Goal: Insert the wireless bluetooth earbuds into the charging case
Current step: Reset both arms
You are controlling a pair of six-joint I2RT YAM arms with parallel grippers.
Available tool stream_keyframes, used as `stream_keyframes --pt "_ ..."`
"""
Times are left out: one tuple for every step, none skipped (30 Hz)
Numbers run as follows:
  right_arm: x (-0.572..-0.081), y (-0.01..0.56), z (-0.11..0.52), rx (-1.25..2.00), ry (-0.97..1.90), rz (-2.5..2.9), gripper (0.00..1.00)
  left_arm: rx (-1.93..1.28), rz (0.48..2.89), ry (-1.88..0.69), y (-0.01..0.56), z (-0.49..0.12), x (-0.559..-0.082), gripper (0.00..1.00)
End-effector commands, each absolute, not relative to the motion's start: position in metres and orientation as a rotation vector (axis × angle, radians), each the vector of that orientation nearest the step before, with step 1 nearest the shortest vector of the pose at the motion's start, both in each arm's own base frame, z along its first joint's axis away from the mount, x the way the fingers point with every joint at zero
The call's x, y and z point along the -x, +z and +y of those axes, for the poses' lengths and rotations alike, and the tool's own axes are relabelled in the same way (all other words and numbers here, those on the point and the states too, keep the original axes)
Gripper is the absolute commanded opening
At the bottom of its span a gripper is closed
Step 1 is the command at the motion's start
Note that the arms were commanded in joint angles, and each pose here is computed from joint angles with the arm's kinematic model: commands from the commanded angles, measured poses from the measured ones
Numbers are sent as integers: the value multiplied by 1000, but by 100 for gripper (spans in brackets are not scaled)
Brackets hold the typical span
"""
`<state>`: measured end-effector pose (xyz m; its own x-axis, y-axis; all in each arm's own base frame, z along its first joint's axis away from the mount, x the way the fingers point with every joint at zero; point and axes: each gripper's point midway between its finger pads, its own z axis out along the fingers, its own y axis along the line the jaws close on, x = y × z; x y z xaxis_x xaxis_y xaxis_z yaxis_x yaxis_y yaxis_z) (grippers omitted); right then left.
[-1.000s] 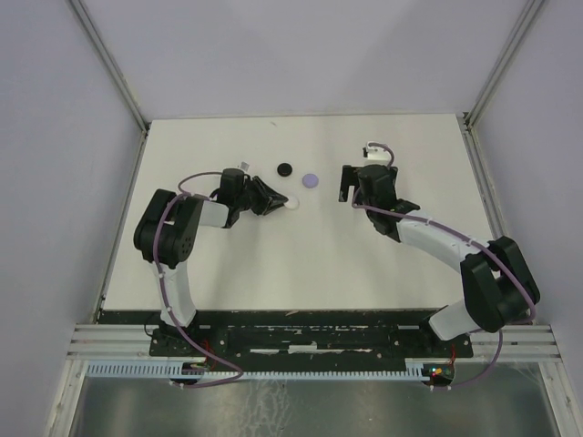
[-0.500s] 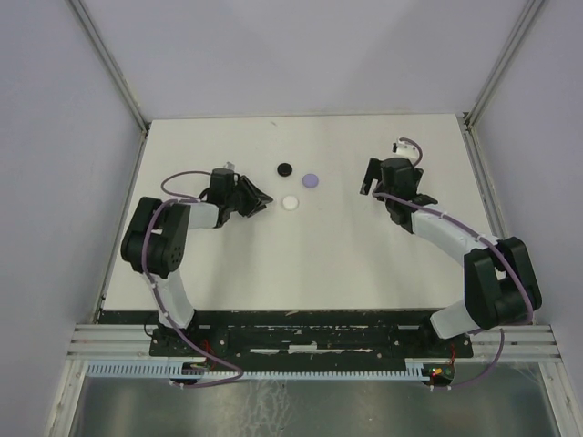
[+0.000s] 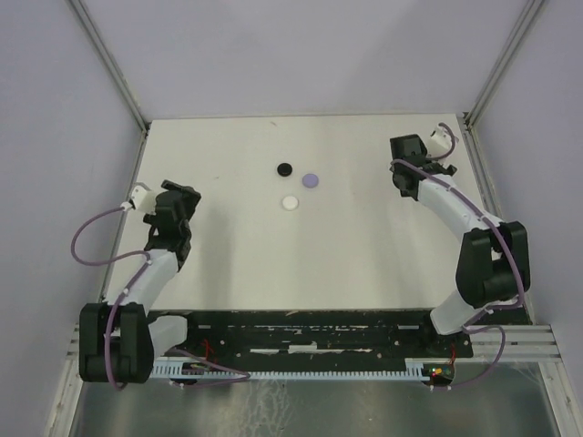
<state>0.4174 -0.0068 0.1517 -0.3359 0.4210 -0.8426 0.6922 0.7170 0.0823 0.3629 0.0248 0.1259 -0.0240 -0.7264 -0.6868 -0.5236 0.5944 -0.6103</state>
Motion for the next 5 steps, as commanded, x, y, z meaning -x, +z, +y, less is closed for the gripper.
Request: stream_keyframes --pt "-402 154 -24 -930 -507 1947 99 1136 1552 19 138 71 -342 85" --pt "-401 154 -24 -939 -508 1942 100 1143 1556 22 137 72 -342 86" --pt "-400 155 -25 -951 -507 1932 100 1138 1568 12 136 71 -343 87" --pt "-398 155 -27 -971 -512 1917 99 1138 1575 13 134 71 -344 87" --pt "-398 157 -27 -977 -507 1908 99 1136 1586 5 133 70 -346 87"
